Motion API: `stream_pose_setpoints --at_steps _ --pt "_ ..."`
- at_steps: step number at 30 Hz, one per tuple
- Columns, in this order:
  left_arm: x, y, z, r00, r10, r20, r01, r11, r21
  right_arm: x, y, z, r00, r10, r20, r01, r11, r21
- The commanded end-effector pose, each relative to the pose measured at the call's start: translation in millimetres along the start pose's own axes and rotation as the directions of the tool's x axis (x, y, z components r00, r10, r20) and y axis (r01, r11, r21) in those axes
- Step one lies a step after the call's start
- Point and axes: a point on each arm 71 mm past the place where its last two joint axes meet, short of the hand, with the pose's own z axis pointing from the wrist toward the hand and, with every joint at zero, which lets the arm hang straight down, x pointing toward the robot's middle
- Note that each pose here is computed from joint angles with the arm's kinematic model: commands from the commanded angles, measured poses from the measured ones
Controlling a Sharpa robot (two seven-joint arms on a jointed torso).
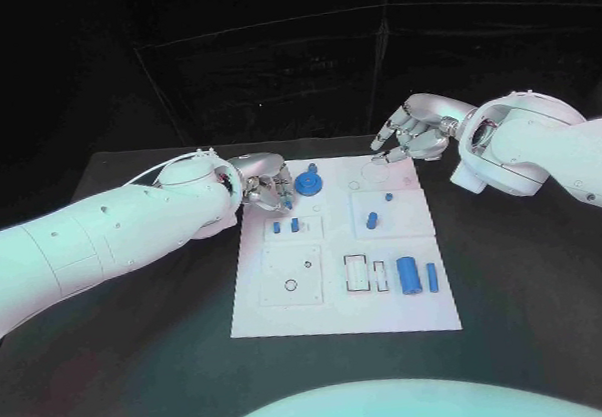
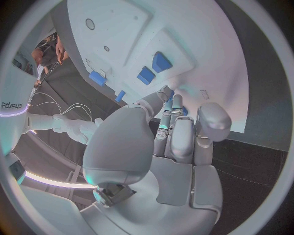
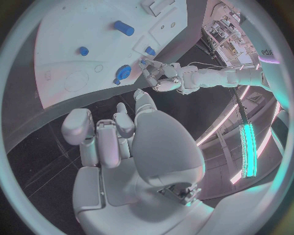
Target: Assemble the parts on the task board
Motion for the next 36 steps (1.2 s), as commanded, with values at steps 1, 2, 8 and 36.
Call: stream_pose_setpoints --at_steps 1,2,8,36 --pt "2.7 2.8 0.3 0.999 -0.003 -0.037 0.002 1.000 -0.028 -0.3 1.4 0.2 1.000 0.000 -0.005 0.000 1.000 -0.007" --pt "2.9 3.0 0.4 0.999 -0.003 -0.040 0.002 1.000 -0.030 -0.3 1.4 0.2 1.000 0.000 -0.005 0.000 1.000 -0.007" --pt "3.5 2.3 1.8 0.999 -0.002 -0.045 0.001 1.000 -0.030 0.0 1.8 0.6 1.000 0.000 -0.006 0.000 1.000 -0.008" --pt "-1.1 12.4 -5.4 1.000 -0.020 0.003 0.020 0.999 -0.051 -3.6 -4.7 -1.4 1.000 -0.014 0.009 0.014 1.000 0.016"
